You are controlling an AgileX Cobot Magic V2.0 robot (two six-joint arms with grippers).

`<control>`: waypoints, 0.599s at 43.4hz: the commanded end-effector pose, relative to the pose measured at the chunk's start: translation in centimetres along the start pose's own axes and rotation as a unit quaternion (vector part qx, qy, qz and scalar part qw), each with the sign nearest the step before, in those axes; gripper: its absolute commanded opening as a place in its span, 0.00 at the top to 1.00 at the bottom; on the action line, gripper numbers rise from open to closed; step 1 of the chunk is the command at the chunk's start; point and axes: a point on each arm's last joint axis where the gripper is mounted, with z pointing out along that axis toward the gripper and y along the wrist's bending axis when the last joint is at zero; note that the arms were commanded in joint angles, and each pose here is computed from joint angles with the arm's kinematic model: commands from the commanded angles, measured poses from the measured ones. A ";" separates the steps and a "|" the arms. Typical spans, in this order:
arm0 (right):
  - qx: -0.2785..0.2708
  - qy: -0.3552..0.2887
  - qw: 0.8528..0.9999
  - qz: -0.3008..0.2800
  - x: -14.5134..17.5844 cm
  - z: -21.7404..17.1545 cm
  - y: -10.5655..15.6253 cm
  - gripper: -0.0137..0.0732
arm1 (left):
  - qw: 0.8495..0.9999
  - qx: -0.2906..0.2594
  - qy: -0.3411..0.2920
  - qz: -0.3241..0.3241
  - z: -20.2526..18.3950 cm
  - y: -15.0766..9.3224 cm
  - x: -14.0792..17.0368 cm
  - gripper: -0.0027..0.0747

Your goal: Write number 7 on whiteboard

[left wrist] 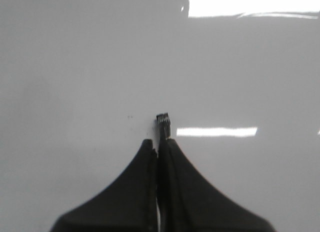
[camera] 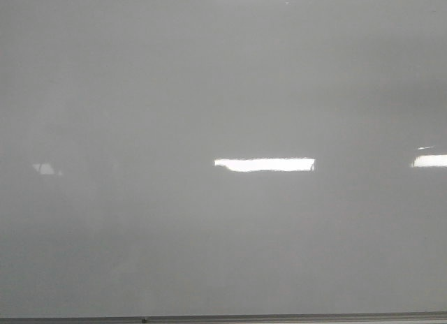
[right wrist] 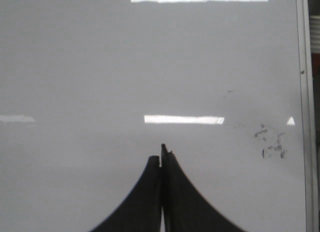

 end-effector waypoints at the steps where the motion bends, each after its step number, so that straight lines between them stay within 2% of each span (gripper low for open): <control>1: 0.002 0.011 1.000 -0.002 -1.4 1.1 0.0 0.98 | 1.000 0.005 0.007 -0.009 1.2 -0.1 -1.2 0.99; 12: 0.004 0.073 0.997 -0.002 -0.3 3.8 0.0 0.98 | 0.997 0.003 0.073 -0.008 3.3 -0.1 -0.2 0.99; 23: 0.005 0.126 0.992 -0.010 0.6 5.5 -0.1 0.97 | 0.996 0.004 0.090 -0.008 4.1 -0.2 0.1 0.99; 26: 0.001 0.142 0.990 -0.022 0.9 5.9 0.0 0.92 | 0.996 0.004 0.087 -0.006 4.1 -0.2 0.0 0.98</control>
